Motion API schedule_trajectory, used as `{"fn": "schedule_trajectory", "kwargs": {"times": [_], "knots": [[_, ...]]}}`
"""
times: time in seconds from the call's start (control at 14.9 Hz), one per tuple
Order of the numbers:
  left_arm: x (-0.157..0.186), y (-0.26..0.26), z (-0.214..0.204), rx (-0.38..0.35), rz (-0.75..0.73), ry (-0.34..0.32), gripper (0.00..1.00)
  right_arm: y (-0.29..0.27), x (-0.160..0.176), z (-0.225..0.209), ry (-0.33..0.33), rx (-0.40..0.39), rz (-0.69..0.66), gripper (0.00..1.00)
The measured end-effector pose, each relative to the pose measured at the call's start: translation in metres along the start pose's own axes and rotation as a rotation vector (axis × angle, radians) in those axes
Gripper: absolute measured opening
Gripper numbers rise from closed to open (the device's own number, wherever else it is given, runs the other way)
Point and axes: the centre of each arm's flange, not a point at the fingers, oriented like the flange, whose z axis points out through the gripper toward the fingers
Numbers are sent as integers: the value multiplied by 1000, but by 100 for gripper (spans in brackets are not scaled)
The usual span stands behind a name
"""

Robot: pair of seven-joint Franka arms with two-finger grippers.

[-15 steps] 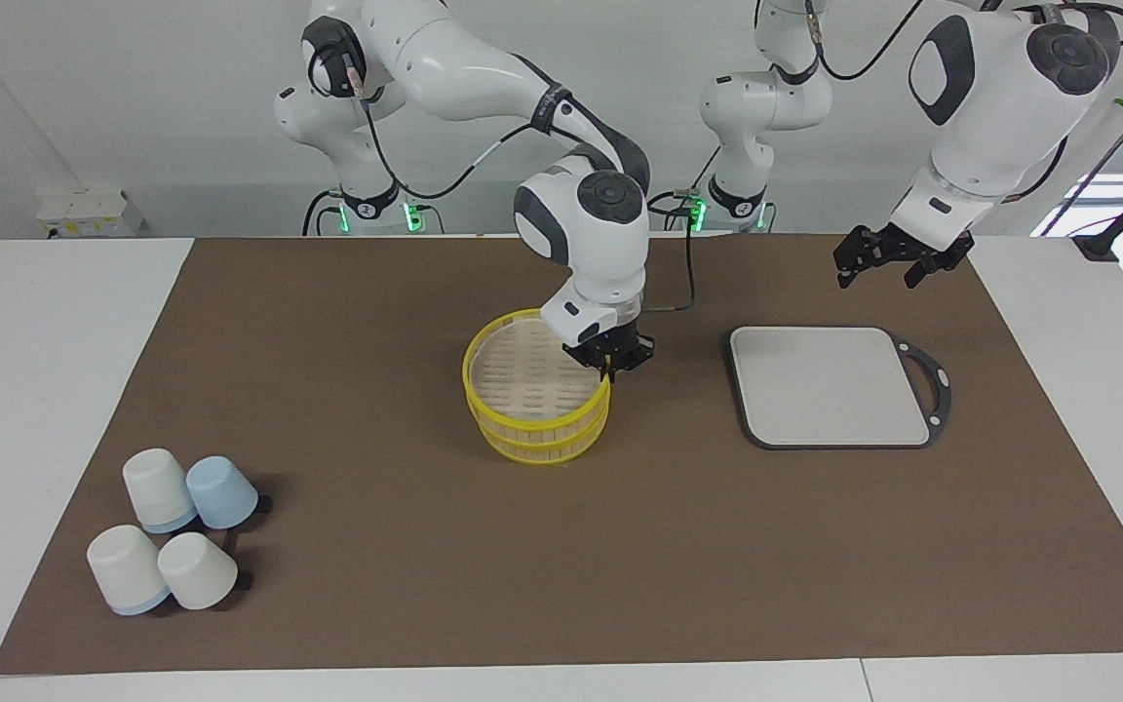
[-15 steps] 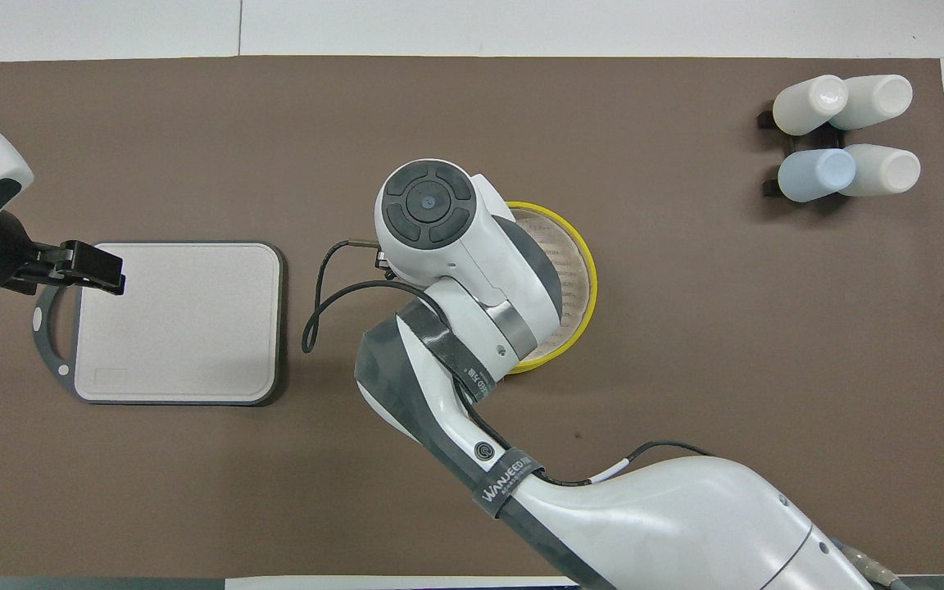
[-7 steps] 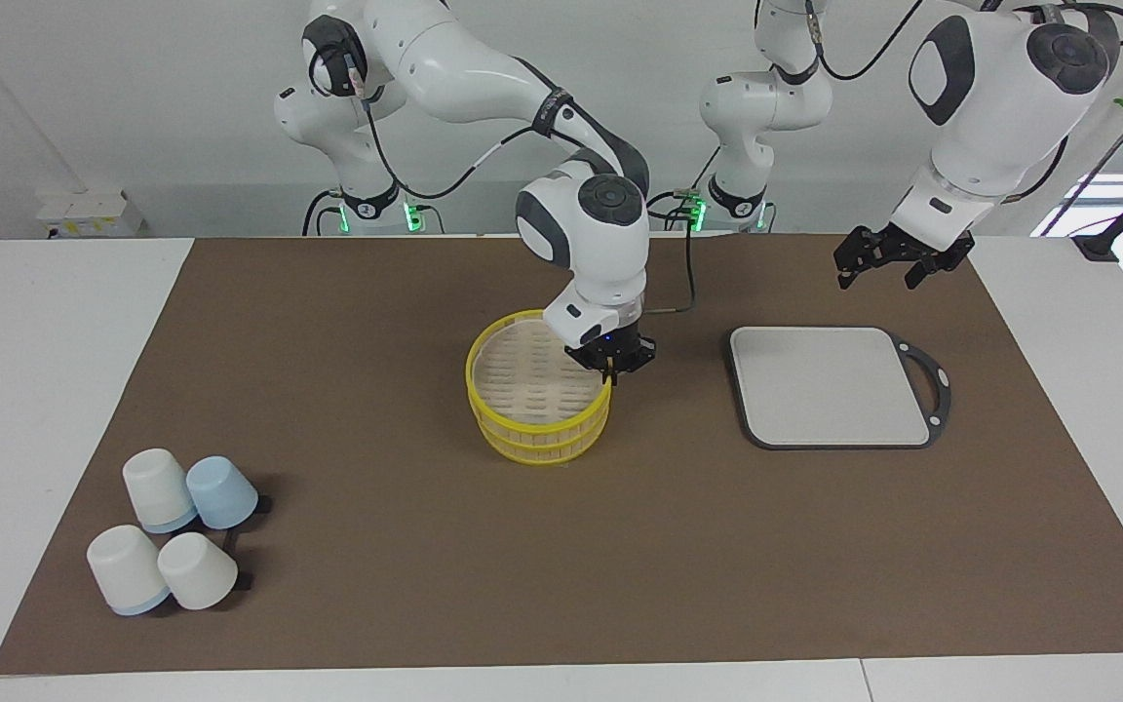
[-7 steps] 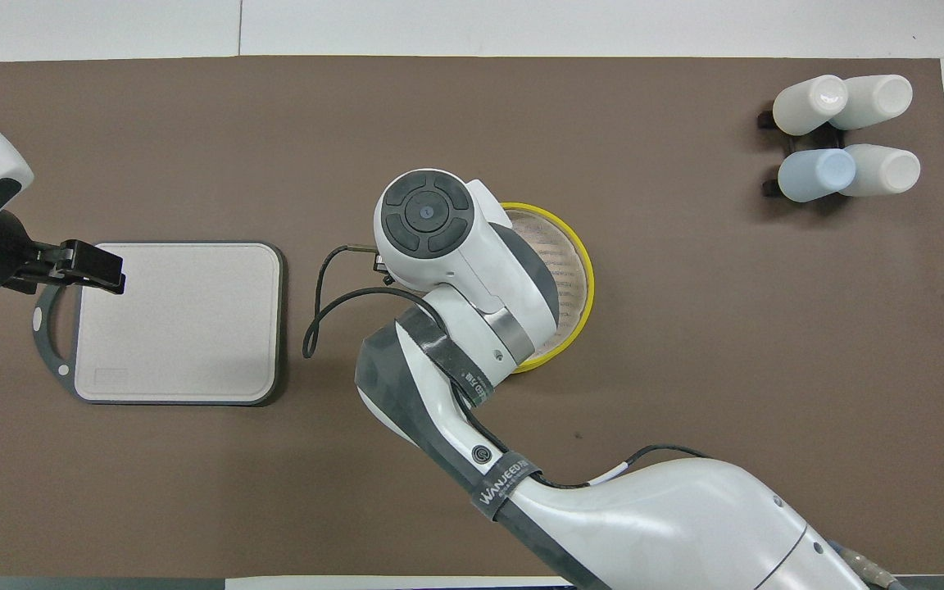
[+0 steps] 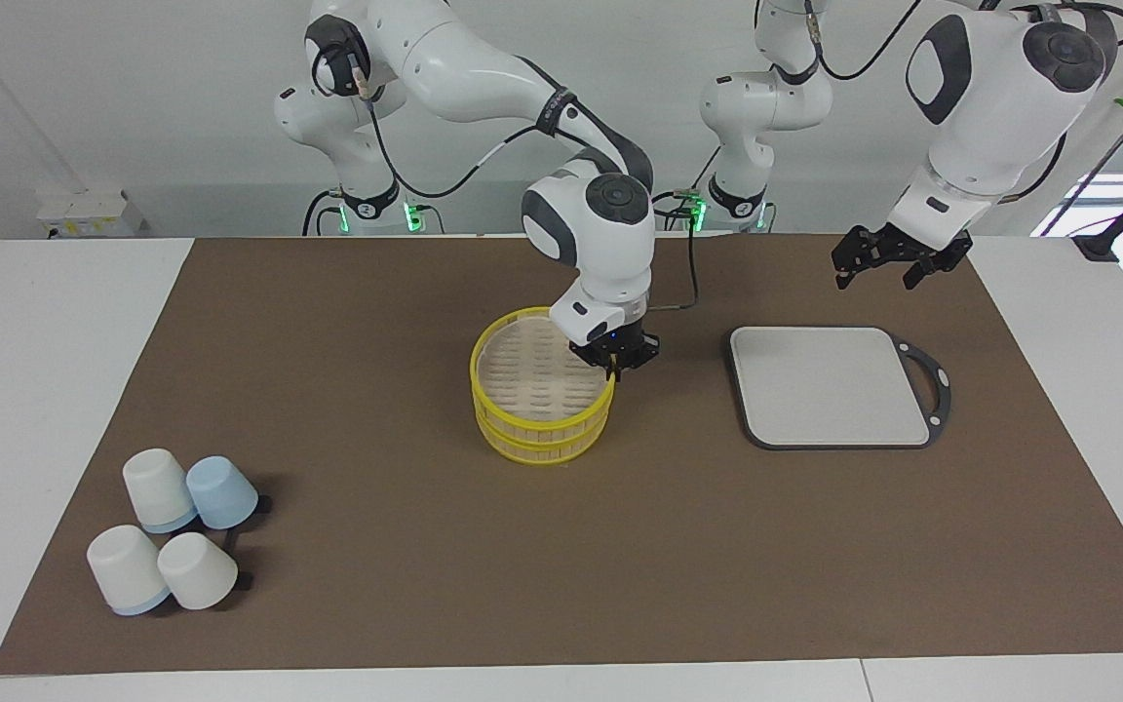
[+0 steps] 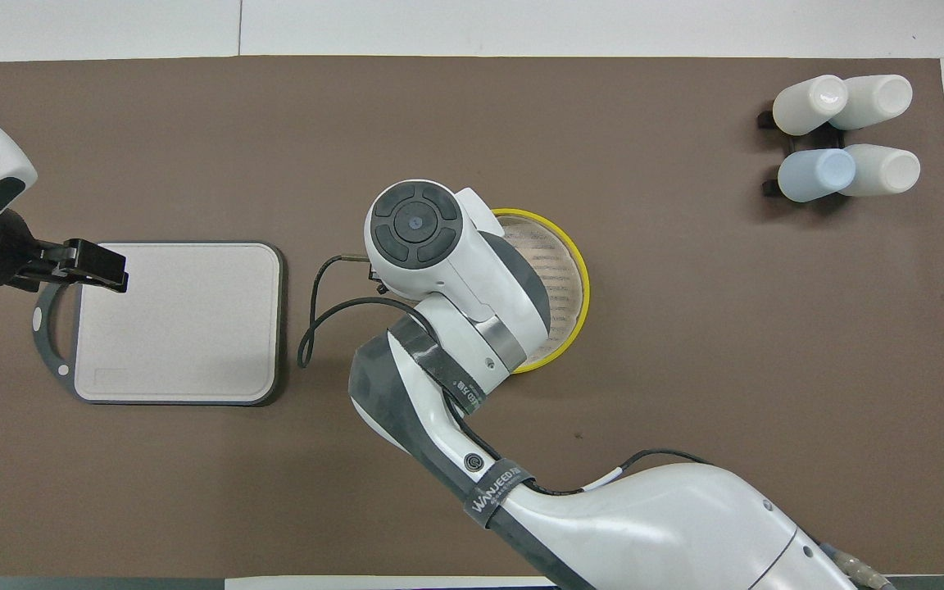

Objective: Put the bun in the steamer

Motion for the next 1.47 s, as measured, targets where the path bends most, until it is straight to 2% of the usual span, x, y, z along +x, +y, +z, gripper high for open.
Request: {"fn": "schedule_trajectory", "kwargs": {"times": [0.47,0.67,0.74,1.0,1.07,1.14,1.47], "knots": [[0,0,0,0,1,0,100,3,-1,3,0,-2,2,11],[0,-1,0,0,-1,0,100,5,-2,7,-3,-12,-1,34],[0,-1,0,0,0,0,100,6,-1,6,0,-13,-1,49],[0,-1,0,0,0,0,100,23,17,-22,36,6,-2,89],[0,-1,0,0,0,0,100,35,27,-36,48,11,-19,96],[0,-1,0,0,0,0,100,50,38,-51,58,15,-43,100],[0,2,0,0,5,0,100,134,78,-116,55,-15,-187,100]]}}
